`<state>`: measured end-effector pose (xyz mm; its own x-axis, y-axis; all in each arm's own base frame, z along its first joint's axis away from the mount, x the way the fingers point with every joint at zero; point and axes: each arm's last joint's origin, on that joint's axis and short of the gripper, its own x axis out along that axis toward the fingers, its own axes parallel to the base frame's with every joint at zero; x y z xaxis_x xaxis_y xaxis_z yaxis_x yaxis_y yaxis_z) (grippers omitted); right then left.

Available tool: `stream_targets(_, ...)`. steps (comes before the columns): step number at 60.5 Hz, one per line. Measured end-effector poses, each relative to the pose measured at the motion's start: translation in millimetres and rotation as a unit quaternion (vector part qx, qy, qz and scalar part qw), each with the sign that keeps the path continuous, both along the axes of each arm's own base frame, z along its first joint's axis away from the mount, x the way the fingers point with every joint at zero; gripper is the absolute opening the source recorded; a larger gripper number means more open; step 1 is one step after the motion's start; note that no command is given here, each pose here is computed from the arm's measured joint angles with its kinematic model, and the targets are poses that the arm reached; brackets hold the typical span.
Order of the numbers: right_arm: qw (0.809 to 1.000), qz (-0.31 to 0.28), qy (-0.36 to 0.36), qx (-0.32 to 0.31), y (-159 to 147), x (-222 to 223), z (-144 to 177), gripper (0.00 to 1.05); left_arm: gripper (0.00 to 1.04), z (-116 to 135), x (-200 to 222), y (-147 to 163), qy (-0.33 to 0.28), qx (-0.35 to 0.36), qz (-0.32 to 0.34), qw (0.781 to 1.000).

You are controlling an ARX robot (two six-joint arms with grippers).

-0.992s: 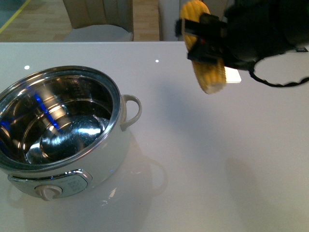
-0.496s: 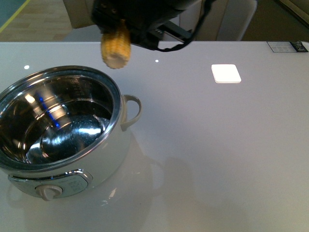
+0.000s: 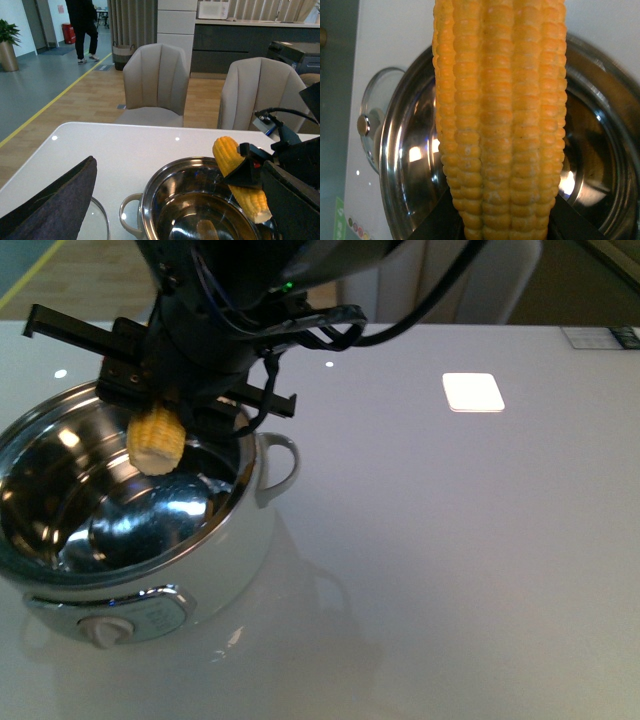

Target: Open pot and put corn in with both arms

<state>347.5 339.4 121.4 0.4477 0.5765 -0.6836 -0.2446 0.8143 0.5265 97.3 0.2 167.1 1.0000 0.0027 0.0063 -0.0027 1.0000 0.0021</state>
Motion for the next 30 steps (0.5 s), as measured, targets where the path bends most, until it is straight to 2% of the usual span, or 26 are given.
stream_targets(7,1.0,0.005,0.011,-0.013,4.8,-3.4,-6.7,0.23,0.98,0.0,0.0,0.0,0.0,0.0,0.0,1.0)
stream_targets(12,1.0,0.004,0.009,-0.011,4.8,-3.6,-7.6,0.4,0.98,0.0,0.0,0.0,0.0,0.0,0.0,1.0)
stream_targets(30,1.0,-0.01,0.008,0.005,-4.1,-8.7,-5.8,0.86,0.98,0.0,0.0,0.0,0.0,0.0,0.0,1.0)
